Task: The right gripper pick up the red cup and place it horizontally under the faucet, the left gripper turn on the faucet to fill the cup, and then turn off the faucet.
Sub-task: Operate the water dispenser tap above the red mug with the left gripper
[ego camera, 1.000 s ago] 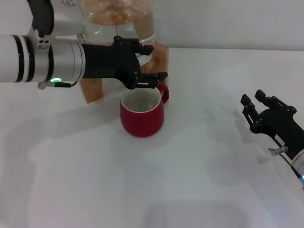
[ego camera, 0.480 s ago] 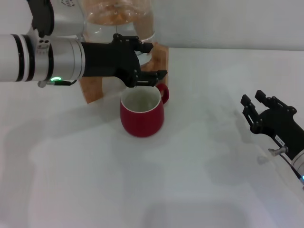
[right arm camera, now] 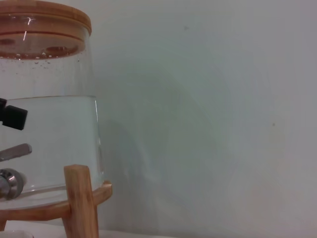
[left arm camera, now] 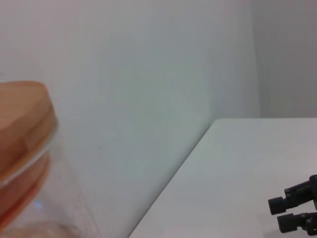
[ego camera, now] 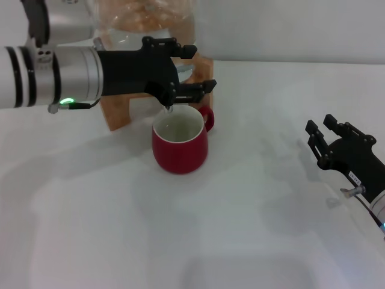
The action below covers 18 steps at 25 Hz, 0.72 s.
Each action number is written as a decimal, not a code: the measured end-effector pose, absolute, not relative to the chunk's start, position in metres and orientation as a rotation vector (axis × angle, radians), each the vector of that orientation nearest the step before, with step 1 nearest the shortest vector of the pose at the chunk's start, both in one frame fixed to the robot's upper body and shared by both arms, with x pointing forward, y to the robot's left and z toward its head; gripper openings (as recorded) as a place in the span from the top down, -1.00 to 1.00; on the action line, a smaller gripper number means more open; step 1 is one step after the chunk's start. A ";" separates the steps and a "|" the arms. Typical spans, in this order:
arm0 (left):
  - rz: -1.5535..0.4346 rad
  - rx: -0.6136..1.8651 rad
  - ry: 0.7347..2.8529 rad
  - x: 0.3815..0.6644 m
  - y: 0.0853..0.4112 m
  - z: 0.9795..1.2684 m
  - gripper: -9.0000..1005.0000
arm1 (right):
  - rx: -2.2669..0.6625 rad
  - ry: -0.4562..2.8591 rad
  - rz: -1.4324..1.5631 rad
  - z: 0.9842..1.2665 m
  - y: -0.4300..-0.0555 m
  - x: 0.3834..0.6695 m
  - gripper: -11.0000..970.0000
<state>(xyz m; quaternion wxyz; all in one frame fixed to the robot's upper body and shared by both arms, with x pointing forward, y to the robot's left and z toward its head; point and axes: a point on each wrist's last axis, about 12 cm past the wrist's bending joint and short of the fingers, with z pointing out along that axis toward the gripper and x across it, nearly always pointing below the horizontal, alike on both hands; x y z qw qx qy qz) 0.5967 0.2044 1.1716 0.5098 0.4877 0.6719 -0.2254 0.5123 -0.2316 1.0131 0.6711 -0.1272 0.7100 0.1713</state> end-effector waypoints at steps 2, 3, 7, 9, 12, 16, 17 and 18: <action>-0.554 1.153 1.614 0.594 0.208 1.170 -0.51 | -0.287 1.600 0.384 1.013 -0.232 0.512 0.21; -0.561 1.138 1.615 0.592 0.210 1.169 -0.51 | -0.287 1.601 0.384 1.013 -0.232 0.512 0.21; -0.587 1.083 1.609 0.583 0.220 1.163 -0.51 | -0.286 1.601 0.382 1.013 -0.233 0.512 0.21; -0.599 1.051 1.603 0.577 0.226 1.159 -0.51 | -0.286 1.601 0.382 1.013 -0.233 0.512 0.21; -0.627 1.004 1.596 0.567 0.233 1.153 -0.51 | -0.287 1.600 0.382 1.013 -0.232 0.513 0.21; -0.642 0.959 1.581 0.551 0.243 1.143 -0.51 | -0.286 1.598 0.383 1.014 -0.232 0.514 0.21; -0.646 0.945 1.575 0.546 0.245 1.139 -0.51 | -0.287 1.598 0.383 1.014 -0.232 0.514 0.21; -0.647 0.932 1.569 0.541 0.247 1.136 -0.51 | -0.287 1.598 0.383 1.014 -0.232 0.514 0.21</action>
